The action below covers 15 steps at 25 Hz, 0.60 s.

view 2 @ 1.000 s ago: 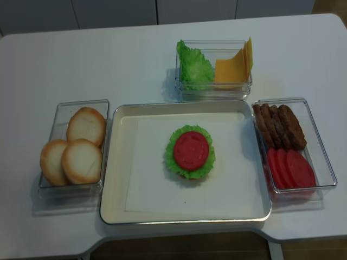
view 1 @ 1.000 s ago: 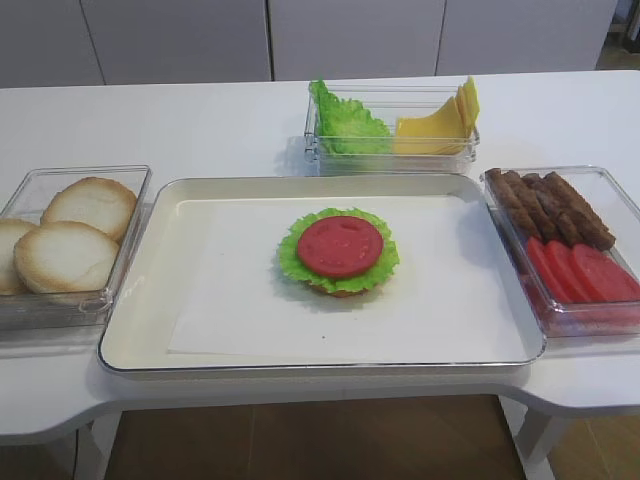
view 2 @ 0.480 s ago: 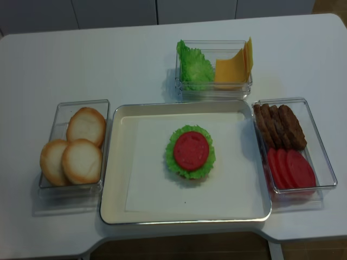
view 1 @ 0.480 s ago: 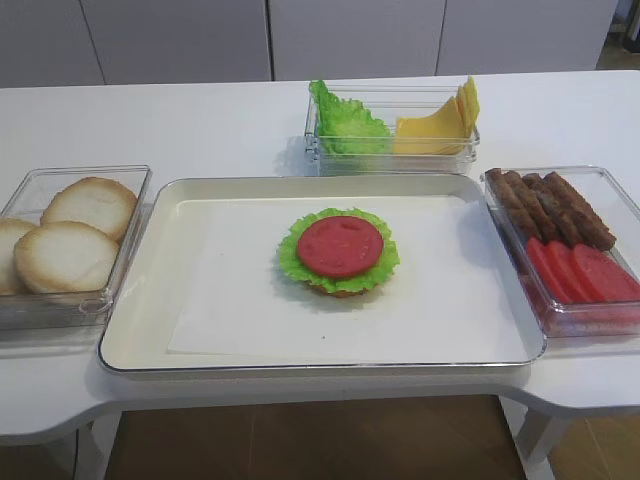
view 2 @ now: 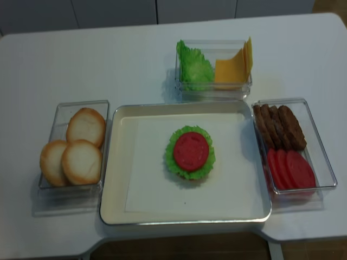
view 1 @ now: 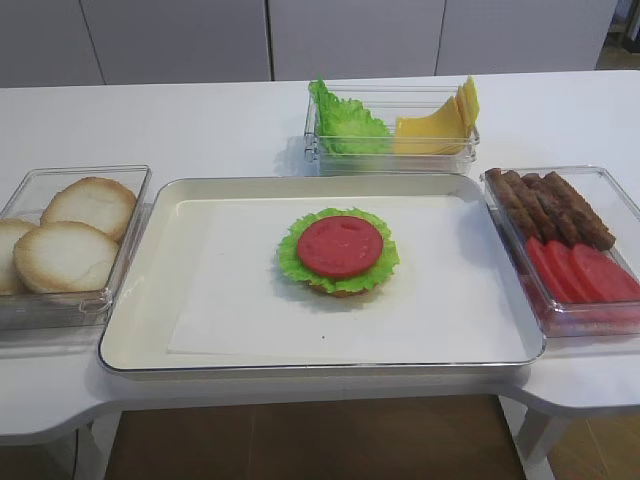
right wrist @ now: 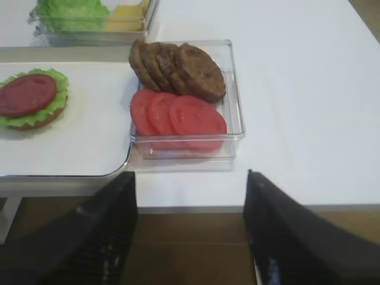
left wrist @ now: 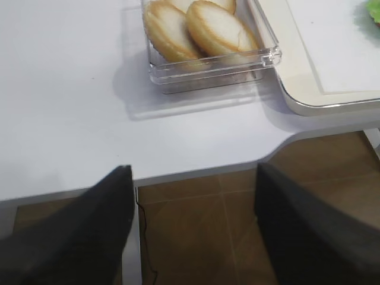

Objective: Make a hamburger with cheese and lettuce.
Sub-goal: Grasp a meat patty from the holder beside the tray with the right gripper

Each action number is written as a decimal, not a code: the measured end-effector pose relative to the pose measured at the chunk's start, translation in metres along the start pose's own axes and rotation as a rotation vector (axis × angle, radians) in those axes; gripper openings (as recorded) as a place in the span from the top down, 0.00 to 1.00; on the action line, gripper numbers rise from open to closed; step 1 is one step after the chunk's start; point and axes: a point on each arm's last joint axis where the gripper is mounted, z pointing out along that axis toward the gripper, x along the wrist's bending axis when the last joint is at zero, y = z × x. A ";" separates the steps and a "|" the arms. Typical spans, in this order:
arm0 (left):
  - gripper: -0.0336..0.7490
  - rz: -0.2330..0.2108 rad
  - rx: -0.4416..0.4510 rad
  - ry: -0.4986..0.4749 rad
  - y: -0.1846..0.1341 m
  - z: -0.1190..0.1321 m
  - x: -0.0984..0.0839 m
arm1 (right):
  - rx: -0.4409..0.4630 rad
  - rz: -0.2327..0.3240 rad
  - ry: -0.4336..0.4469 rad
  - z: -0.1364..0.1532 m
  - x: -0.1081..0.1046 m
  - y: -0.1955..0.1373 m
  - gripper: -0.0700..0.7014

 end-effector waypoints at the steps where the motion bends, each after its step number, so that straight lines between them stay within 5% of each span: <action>1: 0.36 0.000 0.000 0.000 0.000 0.000 0.000 | 0.000 0.002 0.002 -0.001 0.000 0.005 0.34; 7: 0.36 0.000 0.000 0.000 0.000 0.000 0.000 | -0.031 0.019 0.028 -0.007 0.004 0.046 0.33; 15: 0.36 0.000 0.000 0.000 0.000 0.000 0.000 | 0.046 -0.001 0.065 0.017 0.005 0.091 0.37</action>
